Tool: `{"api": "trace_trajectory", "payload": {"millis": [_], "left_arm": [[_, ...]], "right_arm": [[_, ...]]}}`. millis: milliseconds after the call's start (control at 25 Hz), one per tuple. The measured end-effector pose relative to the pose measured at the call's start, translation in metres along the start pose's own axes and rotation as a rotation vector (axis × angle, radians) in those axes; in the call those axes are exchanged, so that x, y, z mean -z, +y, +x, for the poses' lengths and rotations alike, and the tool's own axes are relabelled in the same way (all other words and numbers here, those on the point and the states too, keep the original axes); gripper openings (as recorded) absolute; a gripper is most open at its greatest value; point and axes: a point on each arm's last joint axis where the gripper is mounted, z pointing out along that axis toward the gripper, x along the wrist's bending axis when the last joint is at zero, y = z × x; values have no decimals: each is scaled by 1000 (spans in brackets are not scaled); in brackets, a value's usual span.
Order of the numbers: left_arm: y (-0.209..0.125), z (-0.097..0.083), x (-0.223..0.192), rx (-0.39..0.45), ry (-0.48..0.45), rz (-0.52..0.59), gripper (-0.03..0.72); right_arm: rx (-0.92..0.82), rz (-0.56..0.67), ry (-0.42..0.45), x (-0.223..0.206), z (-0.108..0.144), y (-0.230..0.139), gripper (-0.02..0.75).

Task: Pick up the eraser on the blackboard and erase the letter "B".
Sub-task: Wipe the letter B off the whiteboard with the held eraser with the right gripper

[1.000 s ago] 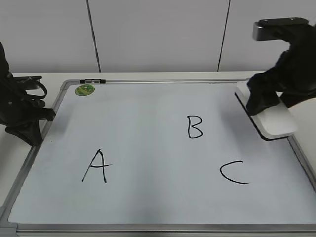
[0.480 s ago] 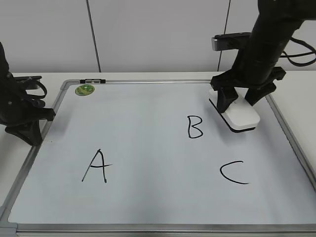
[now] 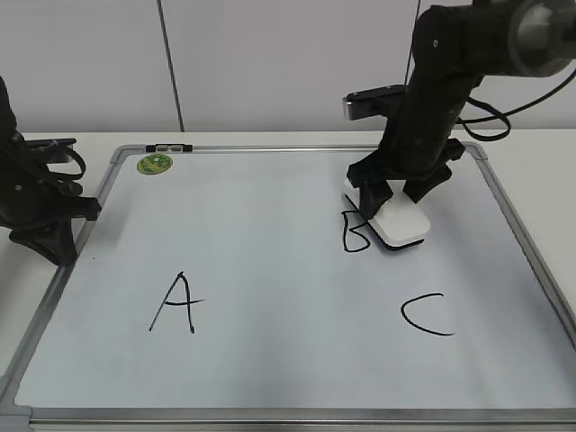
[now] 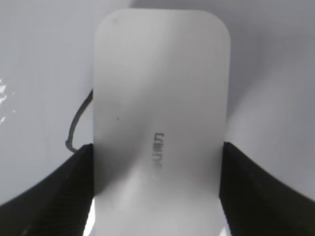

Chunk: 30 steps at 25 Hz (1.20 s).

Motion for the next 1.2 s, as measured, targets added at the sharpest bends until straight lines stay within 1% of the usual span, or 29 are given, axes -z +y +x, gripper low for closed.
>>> {"api": "trace_trajectory", "payload": {"millis": [240, 440, 560, 720, 800, 840, 920, 1000, 1200], "left_arm": [[0, 0, 0, 0, 0, 0, 11], [0, 0, 0, 0, 0, 0, 11], [0, 0, 0, 0, 0, 0, 11], [0, 0, 0, 0, 0, 0, 11], [0, 0, 0, 0, 0, 0, 11], [0, 1, 0, 1, 0, 0, 11], [0, 1, 0, 1, 0, 0, 11], [0, 1, 0, 1, 0, 0, 11], [0, 1, 0, 2, 0, 0, 11]], "right_arm": [[8, 0, 0, -20, 0, 5, 552], [10, 5, 0, -24, 0, 5, 552], [26, 13, -2, -24, 6, 6, 552], [87, 17, 0, -25, 30, 8, 552], [150, 22, 12, -27, 60, 8, 552], [172, 22, 16, -28, 70, 8, 552], [215, 21, 24, -29, 89, 7, 552], [247, 16, 26, -30, 102, 8, 552], [256, 16, 31, -28, 107, 11, 552]]}}
